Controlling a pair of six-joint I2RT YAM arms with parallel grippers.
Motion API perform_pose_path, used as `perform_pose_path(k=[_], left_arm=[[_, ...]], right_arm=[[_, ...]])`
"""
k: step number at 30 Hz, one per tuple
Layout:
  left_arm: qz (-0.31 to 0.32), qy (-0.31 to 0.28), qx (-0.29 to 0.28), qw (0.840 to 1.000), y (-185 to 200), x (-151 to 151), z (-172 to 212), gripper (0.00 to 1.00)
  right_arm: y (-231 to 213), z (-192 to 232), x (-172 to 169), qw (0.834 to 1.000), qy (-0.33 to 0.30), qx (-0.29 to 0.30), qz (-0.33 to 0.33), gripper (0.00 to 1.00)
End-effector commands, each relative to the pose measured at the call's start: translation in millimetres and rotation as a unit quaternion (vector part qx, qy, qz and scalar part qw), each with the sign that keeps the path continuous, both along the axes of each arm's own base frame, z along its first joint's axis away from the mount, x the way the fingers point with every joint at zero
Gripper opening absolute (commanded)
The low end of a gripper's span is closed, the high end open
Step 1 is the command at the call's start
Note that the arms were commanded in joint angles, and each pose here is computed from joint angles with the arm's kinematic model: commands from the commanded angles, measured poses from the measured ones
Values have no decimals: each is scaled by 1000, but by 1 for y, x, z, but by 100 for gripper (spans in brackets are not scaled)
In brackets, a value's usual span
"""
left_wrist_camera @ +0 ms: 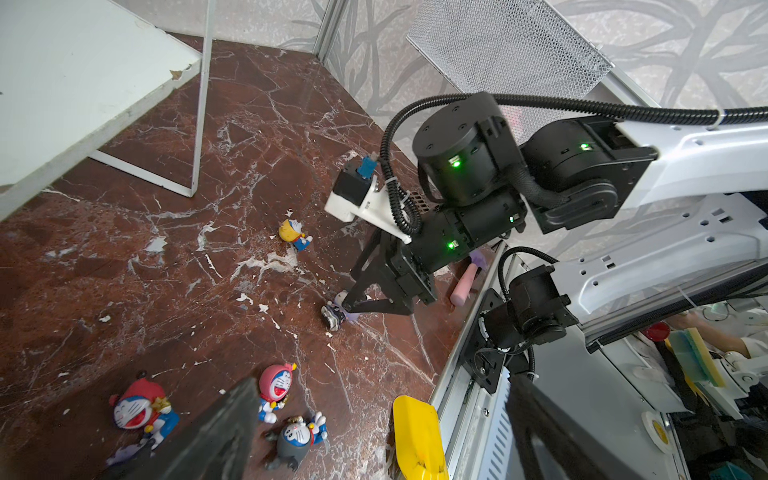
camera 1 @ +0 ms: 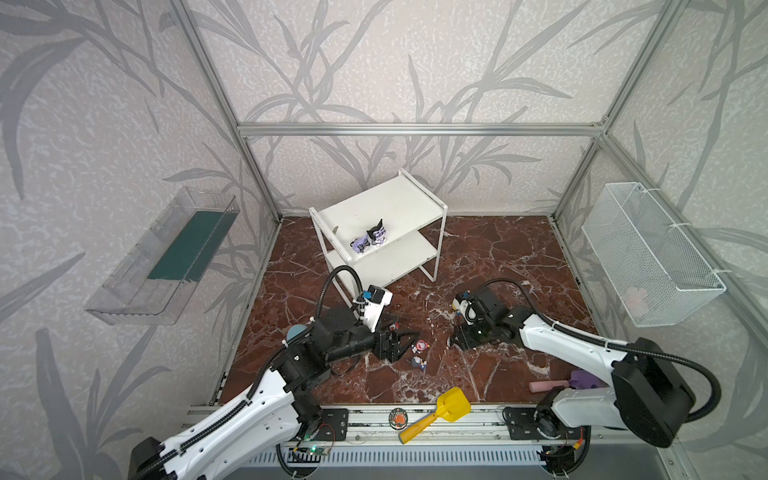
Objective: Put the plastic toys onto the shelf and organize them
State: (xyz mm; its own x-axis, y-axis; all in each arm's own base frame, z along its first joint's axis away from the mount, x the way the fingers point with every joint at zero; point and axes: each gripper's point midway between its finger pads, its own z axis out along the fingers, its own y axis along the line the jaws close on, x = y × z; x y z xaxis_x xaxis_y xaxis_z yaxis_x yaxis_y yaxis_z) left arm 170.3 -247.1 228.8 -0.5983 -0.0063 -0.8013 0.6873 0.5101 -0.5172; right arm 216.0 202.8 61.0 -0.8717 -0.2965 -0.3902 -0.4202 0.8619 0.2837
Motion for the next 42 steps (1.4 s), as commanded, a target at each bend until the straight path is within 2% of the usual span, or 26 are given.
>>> perform_pose_path(k=[1,7,12,18,34,42], left_arm=[[3,-15,-3,1000,-1,4,10,95],[-8,-11,-1,1000,-8,6,7,95],[-13,-8,-2,1000,-11,7,6,95],[-15,-7,-4,1000,-11,6,7,95],[-7,-11,-5,1000,-6,5,6,95],[-6,-12,-5,1000,-6,5,6,95]], right_arm=[[-2,12,-18,1000,5,21,18,58],[14,19,-47,991,64,117,4,59],[31,11,-69,983,109,147,29,60],[31,-14,-67,983,134,127,11,60],[22,-27,-13,987,119,99,-33,60],[11,-28,4,994,101,30,-29,60]])
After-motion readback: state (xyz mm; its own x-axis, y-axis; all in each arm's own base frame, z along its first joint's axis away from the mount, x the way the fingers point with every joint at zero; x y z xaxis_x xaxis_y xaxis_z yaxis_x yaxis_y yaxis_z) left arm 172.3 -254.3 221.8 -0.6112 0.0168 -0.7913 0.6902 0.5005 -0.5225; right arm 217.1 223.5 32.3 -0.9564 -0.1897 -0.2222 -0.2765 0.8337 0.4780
